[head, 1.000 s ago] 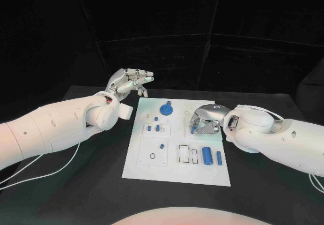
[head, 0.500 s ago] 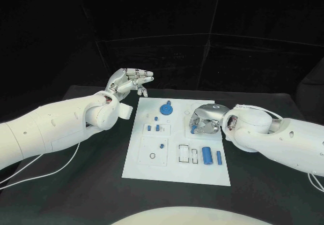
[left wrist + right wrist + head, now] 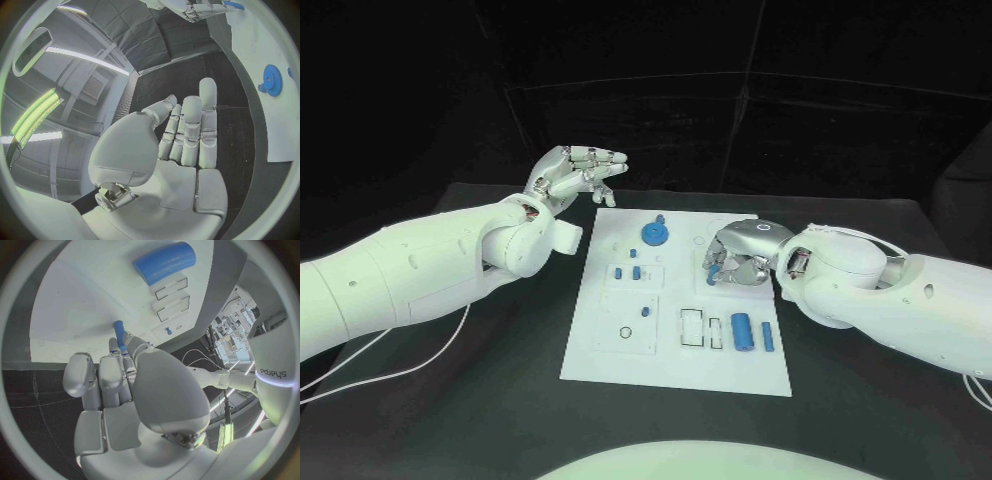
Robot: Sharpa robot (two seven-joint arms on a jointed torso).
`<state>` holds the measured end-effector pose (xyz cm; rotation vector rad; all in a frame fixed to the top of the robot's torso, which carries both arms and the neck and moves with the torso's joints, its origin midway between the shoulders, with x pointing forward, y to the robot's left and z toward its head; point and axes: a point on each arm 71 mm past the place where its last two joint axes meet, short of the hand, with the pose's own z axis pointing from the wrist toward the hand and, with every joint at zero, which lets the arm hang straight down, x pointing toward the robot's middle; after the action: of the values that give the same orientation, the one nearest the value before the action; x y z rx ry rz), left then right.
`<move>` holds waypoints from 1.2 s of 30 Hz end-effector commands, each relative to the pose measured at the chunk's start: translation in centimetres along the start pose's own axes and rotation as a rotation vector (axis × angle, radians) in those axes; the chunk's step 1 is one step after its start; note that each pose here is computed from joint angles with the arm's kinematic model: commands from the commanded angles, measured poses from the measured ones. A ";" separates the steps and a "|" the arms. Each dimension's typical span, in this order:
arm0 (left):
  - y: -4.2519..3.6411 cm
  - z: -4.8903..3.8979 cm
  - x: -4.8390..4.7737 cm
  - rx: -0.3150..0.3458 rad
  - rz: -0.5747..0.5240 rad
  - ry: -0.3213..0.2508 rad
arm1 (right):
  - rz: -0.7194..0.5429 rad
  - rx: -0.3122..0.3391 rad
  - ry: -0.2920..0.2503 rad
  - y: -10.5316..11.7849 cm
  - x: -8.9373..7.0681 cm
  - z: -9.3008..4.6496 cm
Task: Assemble the parts on the task board
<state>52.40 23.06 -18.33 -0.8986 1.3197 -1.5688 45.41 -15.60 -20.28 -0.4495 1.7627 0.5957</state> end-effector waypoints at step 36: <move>-0.11 0.27 0.00 0.001 -0.008 0.009 | 0.128 -0.362 -0.006 12.5 2.8 3.2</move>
<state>52.61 23.00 -18.35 -0.8994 1.3233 -1.5681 39.96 -3.89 -21.40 -0.5352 1.6667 1.0114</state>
